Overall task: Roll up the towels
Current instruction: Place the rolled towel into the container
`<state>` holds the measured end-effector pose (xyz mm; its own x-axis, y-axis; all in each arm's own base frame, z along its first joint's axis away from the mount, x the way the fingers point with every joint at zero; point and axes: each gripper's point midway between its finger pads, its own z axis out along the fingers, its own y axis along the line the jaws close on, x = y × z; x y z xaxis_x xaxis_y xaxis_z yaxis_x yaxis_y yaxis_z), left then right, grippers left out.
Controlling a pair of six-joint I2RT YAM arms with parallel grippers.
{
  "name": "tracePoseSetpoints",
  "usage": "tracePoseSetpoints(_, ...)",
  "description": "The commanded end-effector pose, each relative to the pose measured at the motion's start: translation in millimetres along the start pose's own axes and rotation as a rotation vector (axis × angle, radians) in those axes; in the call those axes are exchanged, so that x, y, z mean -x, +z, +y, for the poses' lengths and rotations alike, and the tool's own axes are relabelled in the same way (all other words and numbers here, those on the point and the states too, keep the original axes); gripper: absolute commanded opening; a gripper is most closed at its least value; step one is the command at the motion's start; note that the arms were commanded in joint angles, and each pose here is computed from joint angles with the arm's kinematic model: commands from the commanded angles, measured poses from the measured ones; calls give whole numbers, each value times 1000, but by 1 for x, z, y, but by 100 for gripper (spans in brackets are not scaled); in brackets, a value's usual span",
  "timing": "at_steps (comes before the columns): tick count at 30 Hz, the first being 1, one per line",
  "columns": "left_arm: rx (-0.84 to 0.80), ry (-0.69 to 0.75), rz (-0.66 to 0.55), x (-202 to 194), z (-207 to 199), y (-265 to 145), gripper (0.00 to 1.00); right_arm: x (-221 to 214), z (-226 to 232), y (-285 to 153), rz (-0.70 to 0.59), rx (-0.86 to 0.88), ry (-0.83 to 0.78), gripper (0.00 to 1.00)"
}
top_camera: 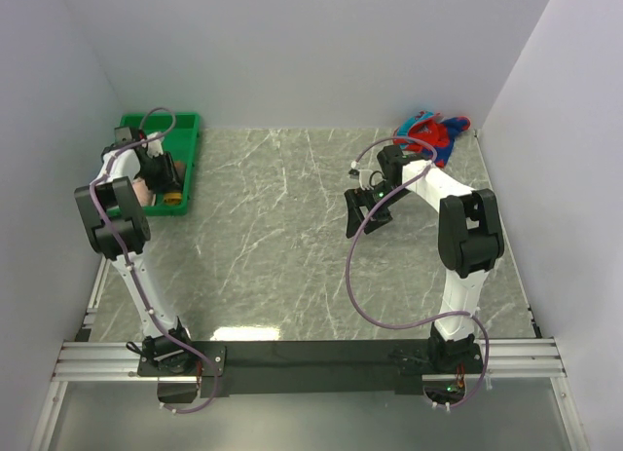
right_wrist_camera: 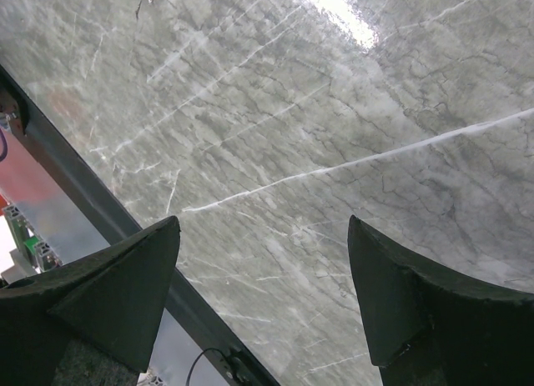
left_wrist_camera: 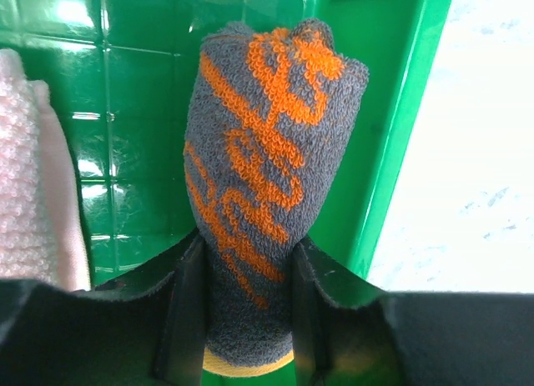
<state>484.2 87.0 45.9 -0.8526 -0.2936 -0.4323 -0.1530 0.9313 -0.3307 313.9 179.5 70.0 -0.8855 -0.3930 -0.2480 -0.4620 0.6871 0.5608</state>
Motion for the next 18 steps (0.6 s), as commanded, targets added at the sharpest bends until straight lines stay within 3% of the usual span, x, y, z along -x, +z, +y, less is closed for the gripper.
tracePoseSetpoints(1,-64,-25,37,-6,-11,2,46,6,3,-8,-26,-6,-15,88)
tracePoseSetpoints(7,-47,-27,17,1,-10,-5,51,6,3,-8,-26,0,-12,88)
tracePoseSetpoints(9,-39,-29,13,2,-9,-7,61,7,4,-8,-27,2,-14,88)
tracePoseSetpoints(18,-59,-22,-12,10,-9,-19,64,8,5,-7,-25,7,-15,88)
